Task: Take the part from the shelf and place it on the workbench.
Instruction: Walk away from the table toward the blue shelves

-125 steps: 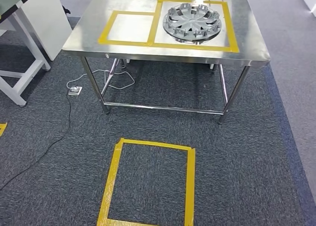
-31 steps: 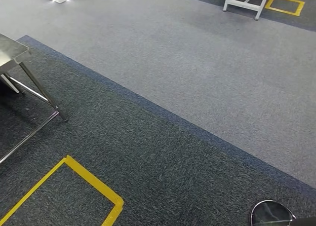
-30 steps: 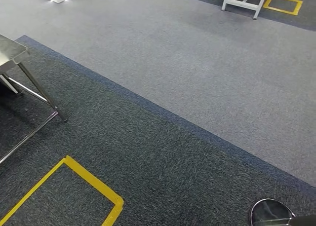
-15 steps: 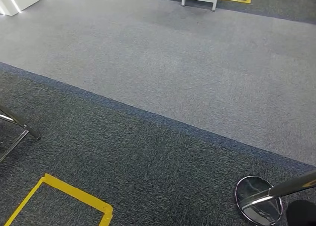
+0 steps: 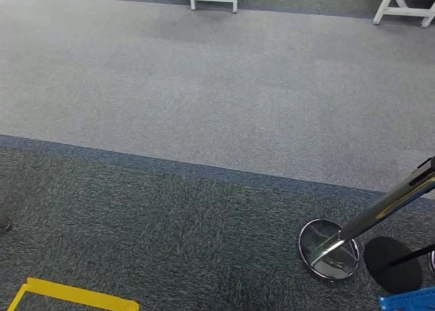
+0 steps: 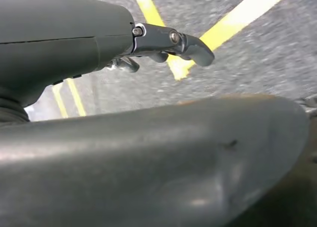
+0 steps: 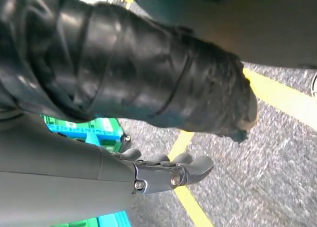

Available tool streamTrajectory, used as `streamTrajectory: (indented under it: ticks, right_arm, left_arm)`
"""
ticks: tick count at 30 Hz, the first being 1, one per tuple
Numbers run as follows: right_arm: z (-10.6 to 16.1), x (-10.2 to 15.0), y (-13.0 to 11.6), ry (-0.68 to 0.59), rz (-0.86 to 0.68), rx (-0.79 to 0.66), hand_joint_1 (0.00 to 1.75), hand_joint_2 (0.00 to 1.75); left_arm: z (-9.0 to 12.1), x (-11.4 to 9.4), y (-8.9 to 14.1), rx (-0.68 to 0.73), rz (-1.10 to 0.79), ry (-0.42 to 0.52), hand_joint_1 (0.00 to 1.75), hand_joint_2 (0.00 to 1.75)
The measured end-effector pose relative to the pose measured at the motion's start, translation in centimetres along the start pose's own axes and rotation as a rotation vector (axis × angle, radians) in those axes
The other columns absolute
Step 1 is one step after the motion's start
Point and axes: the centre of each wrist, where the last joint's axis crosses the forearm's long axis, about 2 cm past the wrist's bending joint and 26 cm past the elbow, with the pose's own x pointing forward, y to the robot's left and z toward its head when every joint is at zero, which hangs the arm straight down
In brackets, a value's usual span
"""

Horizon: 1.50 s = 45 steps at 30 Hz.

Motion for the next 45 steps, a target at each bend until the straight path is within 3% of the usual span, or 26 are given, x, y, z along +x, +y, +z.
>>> streamTrajectory:
  ticks: [45]
  right_arm:
    - [0.0, 0.21, -0.26, 0.001, 0.004, -0.012, 0.0, 0.0]
  left_arm:
    - [0.01, -0.02, -0.3, -0.012, -0.031, 0.01, 0.0, 0.0]
